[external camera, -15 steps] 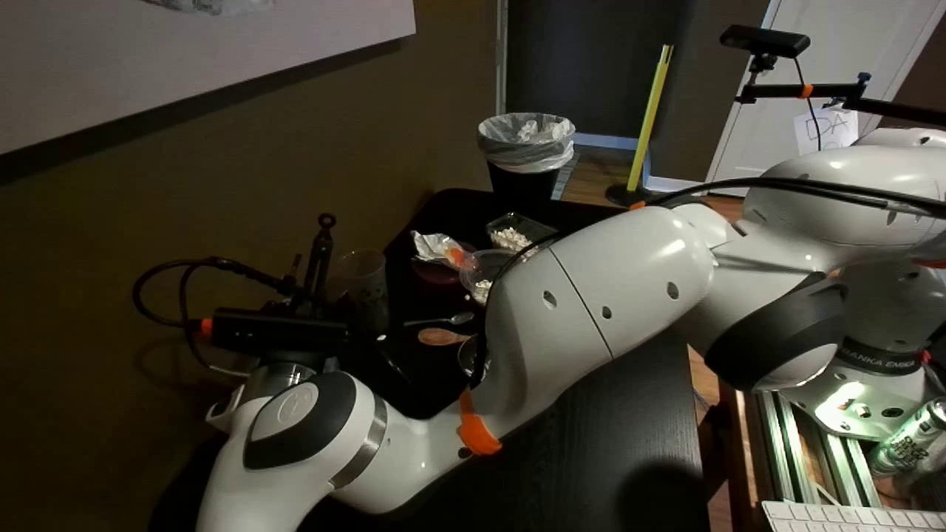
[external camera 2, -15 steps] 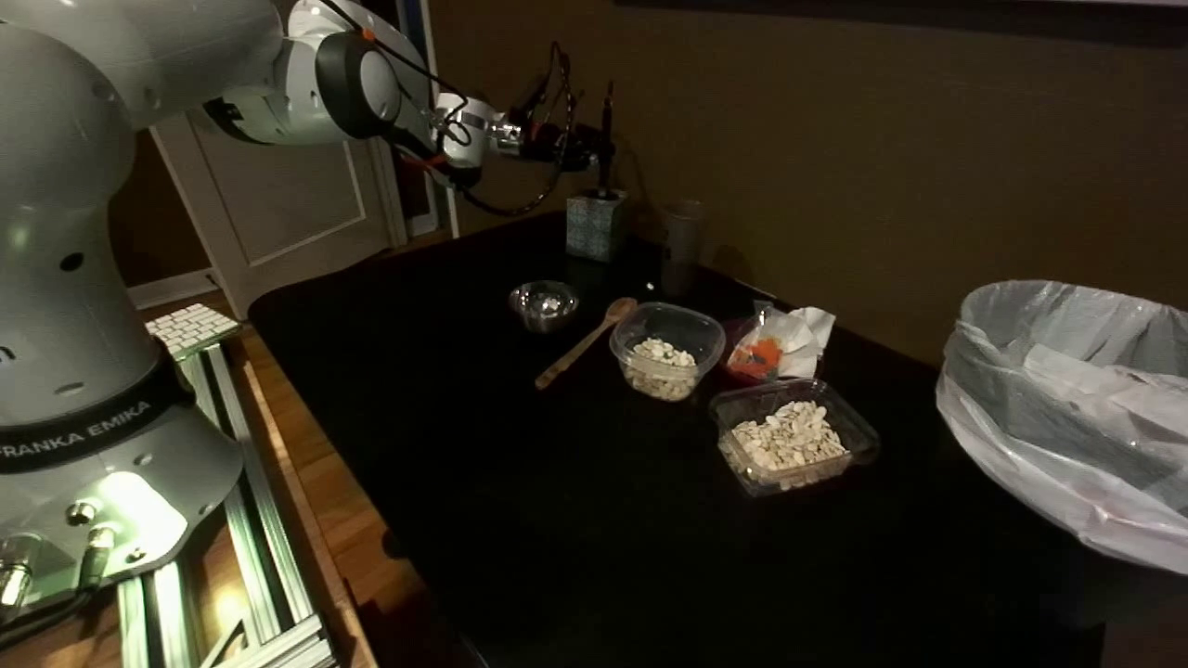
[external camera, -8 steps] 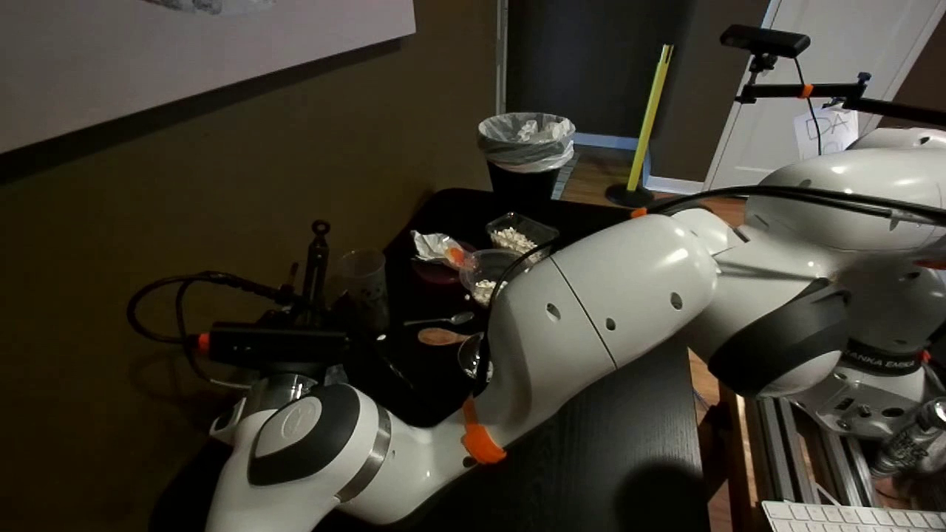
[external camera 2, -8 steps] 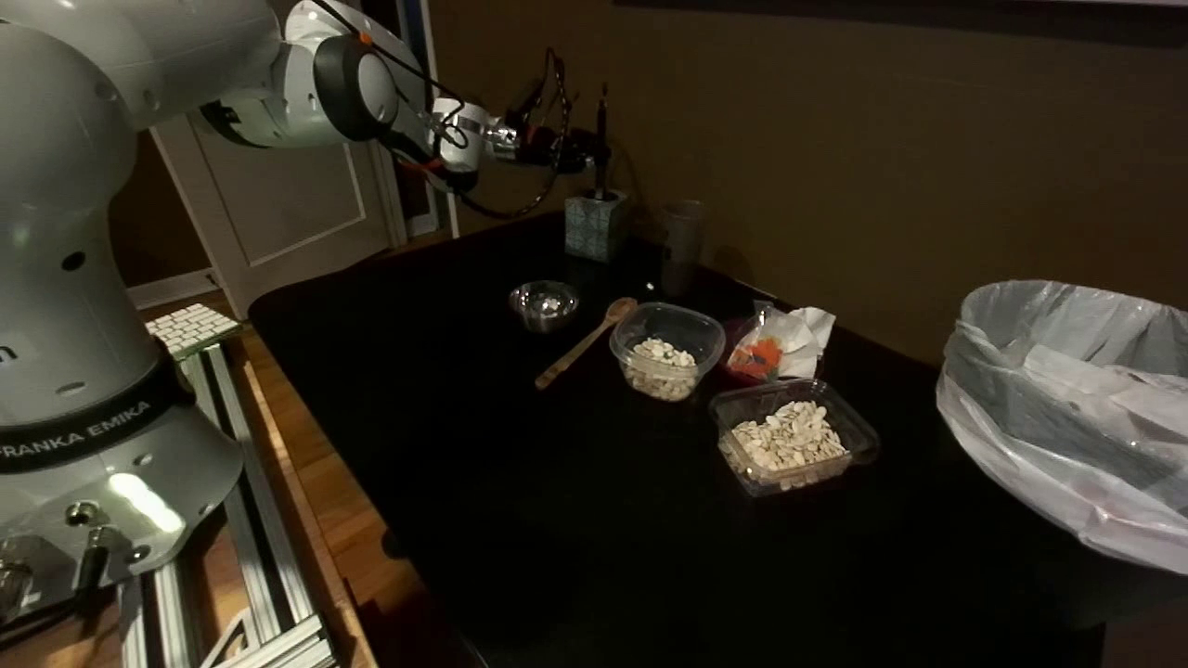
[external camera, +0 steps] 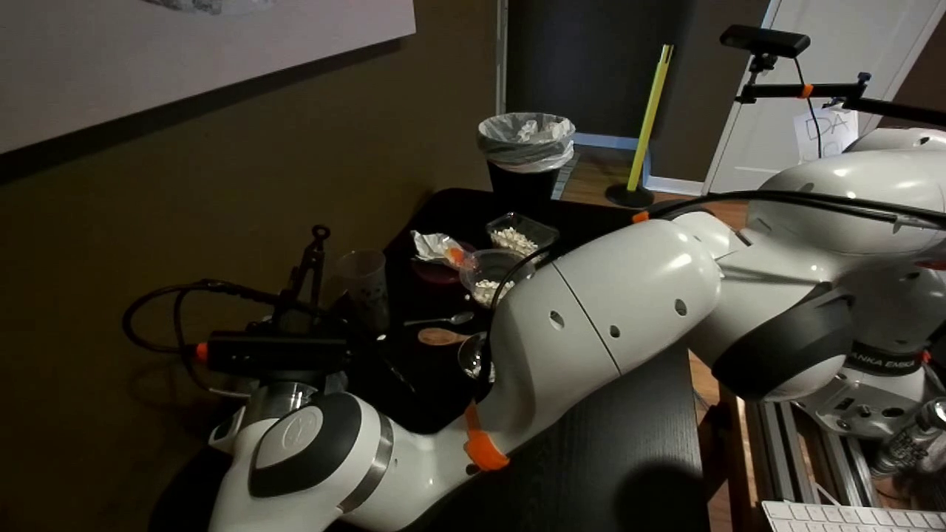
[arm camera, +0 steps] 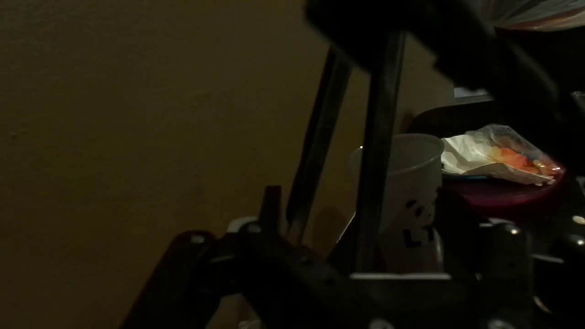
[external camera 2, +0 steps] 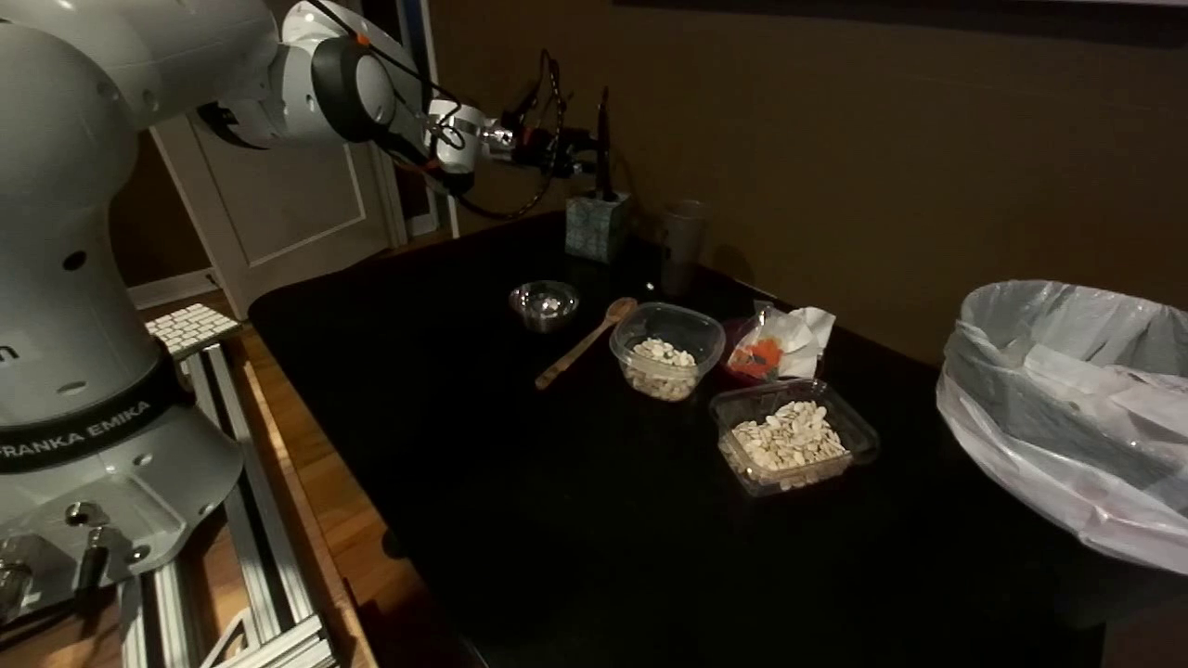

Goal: Put the tongs in the tissue paper dispenser

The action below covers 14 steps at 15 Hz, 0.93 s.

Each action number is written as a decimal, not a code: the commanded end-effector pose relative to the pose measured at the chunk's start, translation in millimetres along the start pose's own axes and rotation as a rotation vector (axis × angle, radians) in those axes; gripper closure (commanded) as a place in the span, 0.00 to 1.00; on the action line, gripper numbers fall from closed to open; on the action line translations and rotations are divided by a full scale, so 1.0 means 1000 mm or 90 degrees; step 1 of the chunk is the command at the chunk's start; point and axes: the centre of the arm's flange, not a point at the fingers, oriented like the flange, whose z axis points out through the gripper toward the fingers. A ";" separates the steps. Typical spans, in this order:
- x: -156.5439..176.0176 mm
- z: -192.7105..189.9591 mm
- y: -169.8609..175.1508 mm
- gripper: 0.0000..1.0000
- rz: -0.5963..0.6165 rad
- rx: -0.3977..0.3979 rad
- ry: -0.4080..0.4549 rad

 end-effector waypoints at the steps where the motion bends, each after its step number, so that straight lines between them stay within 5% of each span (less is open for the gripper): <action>1: 0.005 -0.004 0.007 0.00 0.002 -0.022 -0.002; 6: -0.019 -0.022 0.001 0.00 -0.052 -0.023 0.066; 11: -0.053 -0.048 -0.004 0.00 -0.090 -0.020 0.214; 14: -0.080 -0.050 -0.003 0.00 -0.042 -0.021 0.306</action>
